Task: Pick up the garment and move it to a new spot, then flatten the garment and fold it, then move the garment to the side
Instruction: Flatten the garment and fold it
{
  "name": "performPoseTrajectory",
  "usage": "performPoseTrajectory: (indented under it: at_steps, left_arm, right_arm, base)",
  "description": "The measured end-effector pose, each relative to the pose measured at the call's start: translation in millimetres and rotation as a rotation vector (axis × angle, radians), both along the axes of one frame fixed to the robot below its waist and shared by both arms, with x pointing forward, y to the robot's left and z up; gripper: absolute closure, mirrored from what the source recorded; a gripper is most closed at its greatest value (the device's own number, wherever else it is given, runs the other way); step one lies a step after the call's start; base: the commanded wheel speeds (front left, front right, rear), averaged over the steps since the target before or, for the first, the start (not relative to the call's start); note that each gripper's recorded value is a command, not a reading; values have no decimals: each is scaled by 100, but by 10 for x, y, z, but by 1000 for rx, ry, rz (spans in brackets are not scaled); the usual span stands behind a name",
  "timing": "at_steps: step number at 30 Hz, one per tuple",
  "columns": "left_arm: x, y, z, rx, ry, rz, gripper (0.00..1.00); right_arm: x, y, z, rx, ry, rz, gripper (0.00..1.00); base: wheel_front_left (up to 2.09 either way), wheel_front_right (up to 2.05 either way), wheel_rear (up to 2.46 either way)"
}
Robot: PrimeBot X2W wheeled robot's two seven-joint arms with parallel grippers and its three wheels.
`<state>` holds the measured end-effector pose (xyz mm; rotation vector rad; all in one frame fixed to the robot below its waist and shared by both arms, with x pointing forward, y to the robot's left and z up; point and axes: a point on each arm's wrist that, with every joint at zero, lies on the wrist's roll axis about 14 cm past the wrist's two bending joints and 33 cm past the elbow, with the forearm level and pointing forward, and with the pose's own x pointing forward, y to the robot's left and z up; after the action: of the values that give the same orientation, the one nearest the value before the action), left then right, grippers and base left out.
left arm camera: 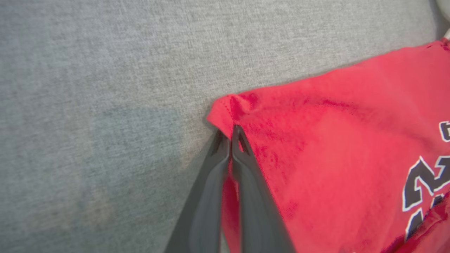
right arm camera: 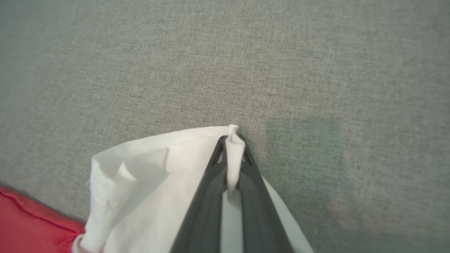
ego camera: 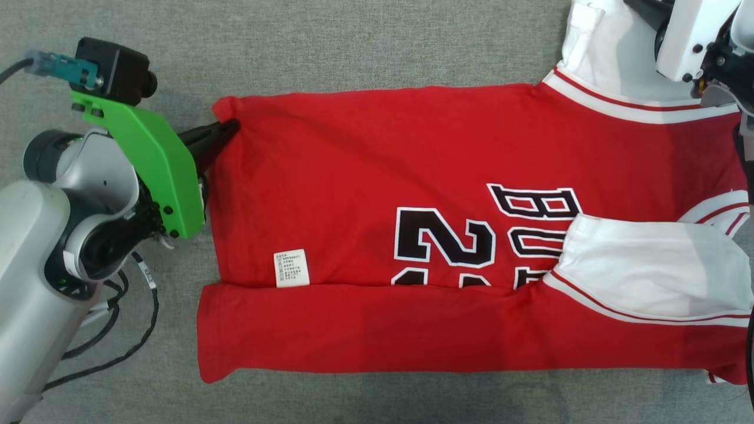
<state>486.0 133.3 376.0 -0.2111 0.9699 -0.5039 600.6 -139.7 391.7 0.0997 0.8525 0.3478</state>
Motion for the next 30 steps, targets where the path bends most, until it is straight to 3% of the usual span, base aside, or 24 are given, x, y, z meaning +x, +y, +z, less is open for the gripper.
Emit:
performPoseTrajectory:
  at_steps: [5, 13, 20, 30]
  left_arm:
    - [-47, -50, 102, -44, -45, 25, 100]
    - [-199, -29, 509, -124, -192, 126, 100]
    - [-512, 2, 727, -142, -261, 145, 100]
    - [-907, 57, 776, -200, -258, 245, 100]
  right_arm:
    - [-64, -8, 144, 50, -44, -9, 100]
    - [-303, -153, 796, 164, -253, -38, 100]
    - [-902, -234, 1068, 254, -318, -56, 100]
    - [-1727, -485, 988, 282, -264, -176, 100]
  base:
    - [0, 0, 0]
    - [0, 0, 0]
    - [0, 0, 0]
    - [0, 0, 0]
